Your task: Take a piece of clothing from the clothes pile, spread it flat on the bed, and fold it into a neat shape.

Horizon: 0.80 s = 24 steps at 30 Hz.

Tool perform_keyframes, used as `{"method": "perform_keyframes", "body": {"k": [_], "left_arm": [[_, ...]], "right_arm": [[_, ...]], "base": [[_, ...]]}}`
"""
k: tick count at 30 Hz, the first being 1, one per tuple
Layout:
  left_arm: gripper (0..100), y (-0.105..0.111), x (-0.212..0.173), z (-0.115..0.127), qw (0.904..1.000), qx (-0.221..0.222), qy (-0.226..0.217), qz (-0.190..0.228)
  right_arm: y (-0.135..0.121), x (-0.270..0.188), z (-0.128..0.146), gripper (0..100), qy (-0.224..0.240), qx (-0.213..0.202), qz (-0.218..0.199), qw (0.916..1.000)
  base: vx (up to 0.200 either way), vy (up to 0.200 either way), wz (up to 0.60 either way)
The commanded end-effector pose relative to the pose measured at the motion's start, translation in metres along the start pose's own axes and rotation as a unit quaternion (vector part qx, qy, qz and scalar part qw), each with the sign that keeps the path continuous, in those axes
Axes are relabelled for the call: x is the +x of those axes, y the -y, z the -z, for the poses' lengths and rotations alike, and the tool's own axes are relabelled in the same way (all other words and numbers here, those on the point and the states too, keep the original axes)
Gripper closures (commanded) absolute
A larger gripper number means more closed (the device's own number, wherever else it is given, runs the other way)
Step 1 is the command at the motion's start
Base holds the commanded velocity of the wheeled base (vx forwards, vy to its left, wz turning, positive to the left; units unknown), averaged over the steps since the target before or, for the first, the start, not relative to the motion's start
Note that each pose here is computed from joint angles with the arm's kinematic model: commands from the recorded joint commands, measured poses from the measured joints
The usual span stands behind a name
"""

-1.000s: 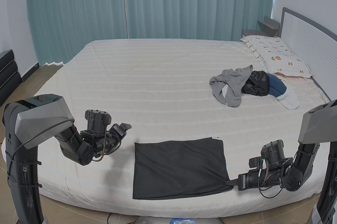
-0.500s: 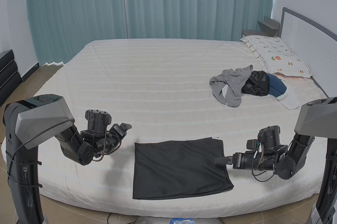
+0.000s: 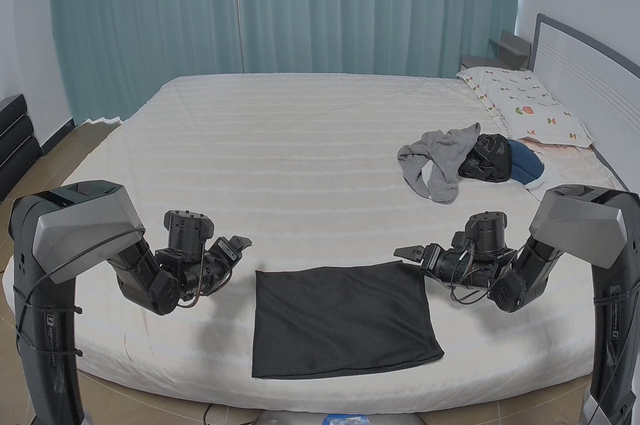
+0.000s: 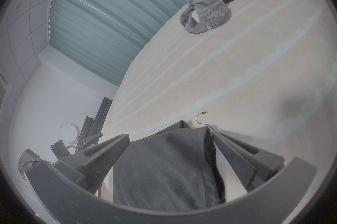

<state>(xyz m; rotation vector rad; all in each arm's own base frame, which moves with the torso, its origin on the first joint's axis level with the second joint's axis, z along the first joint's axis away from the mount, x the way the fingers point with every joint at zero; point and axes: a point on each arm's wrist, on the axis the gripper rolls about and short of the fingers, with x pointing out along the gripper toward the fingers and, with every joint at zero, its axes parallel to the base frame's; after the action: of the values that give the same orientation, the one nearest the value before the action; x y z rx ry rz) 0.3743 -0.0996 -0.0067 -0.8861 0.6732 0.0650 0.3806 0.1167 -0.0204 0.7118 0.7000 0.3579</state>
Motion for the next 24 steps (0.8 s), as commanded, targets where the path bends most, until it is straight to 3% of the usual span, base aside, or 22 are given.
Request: {"method": "perform_keyframes", "body": {"k": [1,3,4,24], "left_arm": [[0,-0.001,0.001,0.001,1.0000,0.000,-0.001,-0.002],[0,-0.001,0.001,0.001,1.0000,0.000,-0.001,-0.002],[0,-0.001,0.001,0.001,1.0000,0.000,-0.002,-0.001],[0,-0.001,0.001,0.001,1.0000,0.000,-0.001,-0.002]], "right_arm": [[0.007,0.005,0.002,0,-0.003,0.003,0.004,1.0000],[0.007,0.005,0.002,0,-0.003,0.003,0.005,1.0000],[0.007,0.005,0.002,100,-0.003,0.003,0.005,1.0000],[0.022,-0.001,-0.013,100,0.018,0.015,0.018,0.9995]], "base": [[0.000,0.000,0.00],[0.000,0.000,0.00],[0.000,0.000,0.00],[0.000,0.000,0.00]]}}
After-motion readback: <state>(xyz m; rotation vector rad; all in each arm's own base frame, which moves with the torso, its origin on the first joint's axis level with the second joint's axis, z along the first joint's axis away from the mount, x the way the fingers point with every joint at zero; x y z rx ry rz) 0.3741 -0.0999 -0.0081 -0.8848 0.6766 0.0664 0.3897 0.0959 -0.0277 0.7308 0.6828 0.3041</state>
